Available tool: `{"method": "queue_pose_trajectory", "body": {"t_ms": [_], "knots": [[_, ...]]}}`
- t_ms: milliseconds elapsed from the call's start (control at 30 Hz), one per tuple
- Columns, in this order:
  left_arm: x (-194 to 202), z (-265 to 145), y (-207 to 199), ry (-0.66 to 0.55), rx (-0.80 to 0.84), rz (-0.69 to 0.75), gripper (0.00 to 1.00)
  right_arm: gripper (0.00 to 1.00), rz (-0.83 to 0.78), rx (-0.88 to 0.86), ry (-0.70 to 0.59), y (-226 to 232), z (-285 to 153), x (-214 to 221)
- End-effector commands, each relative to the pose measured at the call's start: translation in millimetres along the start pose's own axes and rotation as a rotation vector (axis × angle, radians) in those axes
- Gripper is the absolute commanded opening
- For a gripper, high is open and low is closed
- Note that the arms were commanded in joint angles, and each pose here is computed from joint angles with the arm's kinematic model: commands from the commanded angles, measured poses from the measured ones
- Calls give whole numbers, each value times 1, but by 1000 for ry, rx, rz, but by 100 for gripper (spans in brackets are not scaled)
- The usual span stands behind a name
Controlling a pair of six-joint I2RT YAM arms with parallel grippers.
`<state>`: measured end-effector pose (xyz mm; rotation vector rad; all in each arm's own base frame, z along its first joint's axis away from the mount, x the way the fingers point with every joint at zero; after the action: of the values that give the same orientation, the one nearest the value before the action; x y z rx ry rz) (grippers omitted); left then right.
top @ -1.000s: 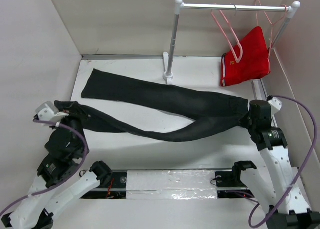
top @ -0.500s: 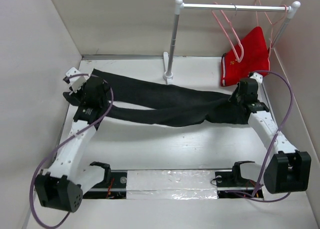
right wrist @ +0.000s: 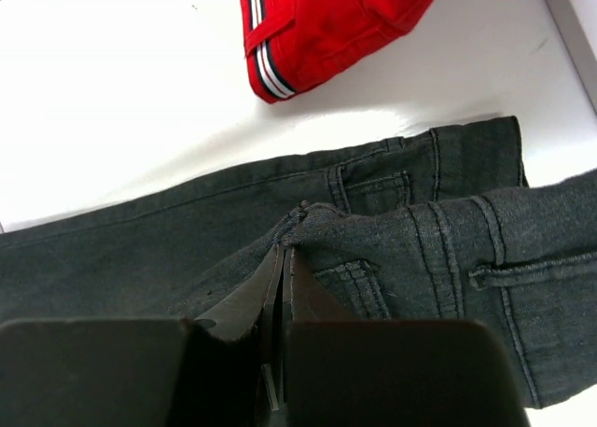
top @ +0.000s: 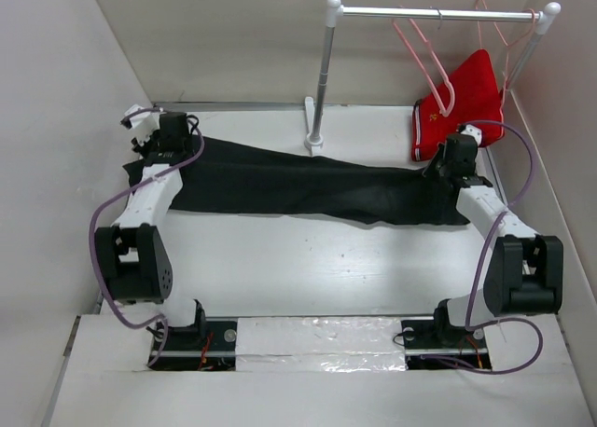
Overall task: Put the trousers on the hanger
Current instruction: Fold the trousers at the center of the board.
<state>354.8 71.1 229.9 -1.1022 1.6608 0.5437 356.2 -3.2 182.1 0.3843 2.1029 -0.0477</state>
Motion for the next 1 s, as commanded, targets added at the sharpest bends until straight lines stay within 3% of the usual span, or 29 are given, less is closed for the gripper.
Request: {"method": "queue_pose_trajectory", "body": {"t_ms": [0, 433, 800, 967], "knots": [[-34, 9, -24, -95, 2, -46, 0, 0, 30, 0, -174, 1, 6, -47], [-26, 59, -82, -95, -22, 56, 0, 0, 18, 15, -122, -4, 32, -35], [-54, 54, -115, -150, 52, 41, 0, 0, 6, 12, -104, -4, 43, -30], [-30, 73, -139, -144, 47, 129, 0, 0, -5, 17, -94, -4, 51, -28]]}}
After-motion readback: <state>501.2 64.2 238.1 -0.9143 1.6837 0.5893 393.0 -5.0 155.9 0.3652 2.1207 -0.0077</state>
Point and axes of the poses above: each gripper's point midway between its finger pads, its own z axis out along the fingers, its own y axis along the line the jaws close on, x = y × z, the point moved 7 cm from there along -z, back along the fingers, and after that the axes turned 9 degrees about -z, right-handed, at the moved point
